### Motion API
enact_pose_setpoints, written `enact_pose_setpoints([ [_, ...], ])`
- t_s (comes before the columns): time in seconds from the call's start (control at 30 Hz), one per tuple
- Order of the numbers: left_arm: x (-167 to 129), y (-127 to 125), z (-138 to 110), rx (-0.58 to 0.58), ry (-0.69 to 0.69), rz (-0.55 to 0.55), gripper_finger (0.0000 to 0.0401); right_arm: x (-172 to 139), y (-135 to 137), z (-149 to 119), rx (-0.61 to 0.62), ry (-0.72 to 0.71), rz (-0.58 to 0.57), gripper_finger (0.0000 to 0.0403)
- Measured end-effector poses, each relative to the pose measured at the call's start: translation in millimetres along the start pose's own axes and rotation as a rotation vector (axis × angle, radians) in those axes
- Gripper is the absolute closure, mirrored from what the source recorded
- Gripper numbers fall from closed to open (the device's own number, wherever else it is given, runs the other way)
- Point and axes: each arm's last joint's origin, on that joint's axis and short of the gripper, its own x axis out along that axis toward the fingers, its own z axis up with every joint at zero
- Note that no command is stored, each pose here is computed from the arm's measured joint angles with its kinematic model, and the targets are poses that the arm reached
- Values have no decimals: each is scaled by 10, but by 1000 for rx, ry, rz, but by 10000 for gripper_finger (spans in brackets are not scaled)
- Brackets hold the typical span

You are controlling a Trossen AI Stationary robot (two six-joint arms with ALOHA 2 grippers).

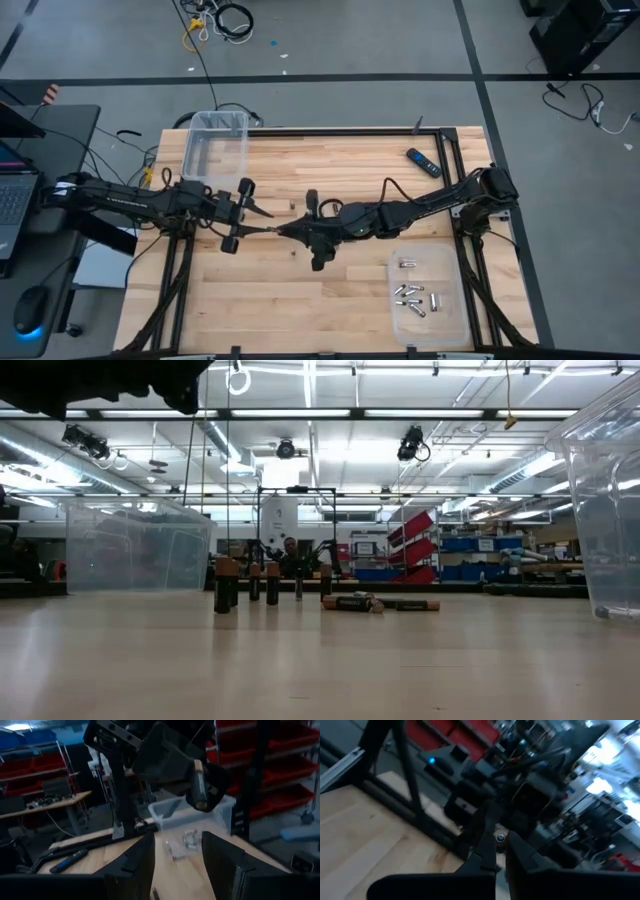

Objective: Sort batteries
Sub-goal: Put the black and copper battery into the top transparent bin

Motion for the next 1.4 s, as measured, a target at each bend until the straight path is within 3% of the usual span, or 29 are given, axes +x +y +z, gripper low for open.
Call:
enact_pose_setpoints([
  [0.3,28,16,102,0,-124,1,240,21,-108,-51,-2,-2,-39,393],
  [1.03,170,31,59,11,-178,7,241,27,-131,-74,-2,6,-46,392],
  [1.17,171,31,57,14,-176,7,278,28,-131,-75,-2,6,-46,392],
  [1.3,170,30,57,20,-175,4,369,28,-128,-78,0,9,-43,392],
  [1.4,170,29,57,40,-175,4,384,27,-117,-88,-1,21,-33,389],
])
